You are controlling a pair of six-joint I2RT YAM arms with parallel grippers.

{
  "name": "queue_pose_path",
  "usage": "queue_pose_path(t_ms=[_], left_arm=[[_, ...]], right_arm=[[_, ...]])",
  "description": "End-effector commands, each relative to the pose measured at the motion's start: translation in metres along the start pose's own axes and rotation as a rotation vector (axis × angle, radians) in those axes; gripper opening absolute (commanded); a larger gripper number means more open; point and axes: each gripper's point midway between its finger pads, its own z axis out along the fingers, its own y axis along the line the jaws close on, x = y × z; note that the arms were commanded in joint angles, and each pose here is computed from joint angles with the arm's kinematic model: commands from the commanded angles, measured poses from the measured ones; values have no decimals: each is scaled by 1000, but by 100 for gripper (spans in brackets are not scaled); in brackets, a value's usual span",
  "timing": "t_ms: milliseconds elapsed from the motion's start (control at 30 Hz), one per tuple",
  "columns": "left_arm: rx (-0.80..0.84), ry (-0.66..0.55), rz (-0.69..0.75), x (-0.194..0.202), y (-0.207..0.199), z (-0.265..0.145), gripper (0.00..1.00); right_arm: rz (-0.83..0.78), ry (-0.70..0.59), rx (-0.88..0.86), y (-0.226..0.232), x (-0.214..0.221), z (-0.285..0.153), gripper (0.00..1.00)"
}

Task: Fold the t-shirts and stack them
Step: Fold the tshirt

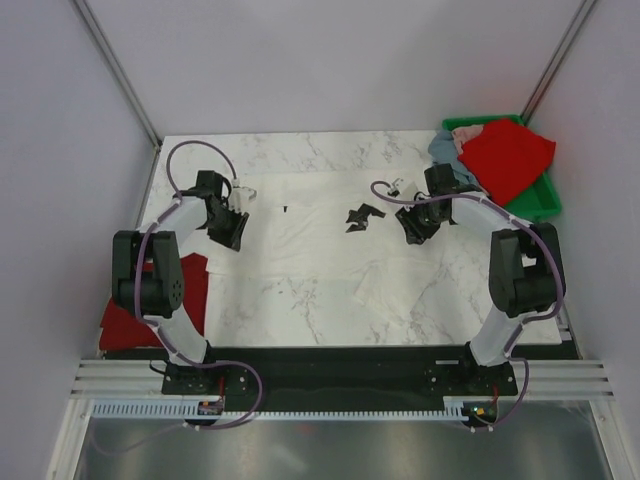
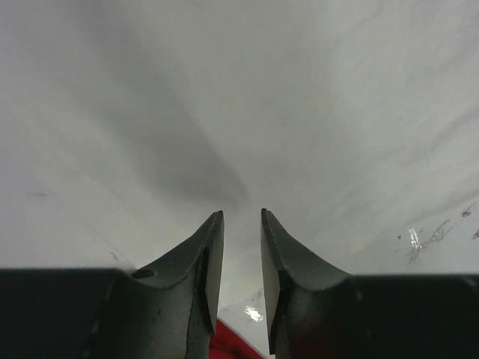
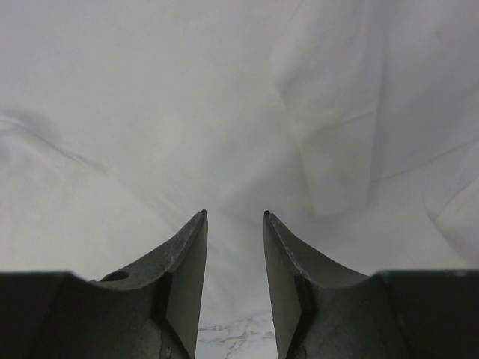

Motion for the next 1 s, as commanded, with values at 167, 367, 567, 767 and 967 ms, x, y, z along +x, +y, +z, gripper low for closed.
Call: queue_pose_path(t_ms=[167, 367, 567, 767, 967], left_arm=[[28, 79, -39, 32, -6, 32, 32], [20, 124, -35, 61, -13, 34, 30], [14, 146, -22, 91, -25, 24, 29], [1, 119, -9, 105, -36, 4, 29], [6, 42, 2, 89, -45, -31, 34]], right_arm=[[54, 65, 43, -1, 33, 24, 43], [90, 139, 64, 4, 62, 30, 41], [87, 195, 52, 30, 97, 11, 41], [66, 221, 24, 55, 118, -19, 41], [33, 175, 69, 47, 93, -50, 42]])
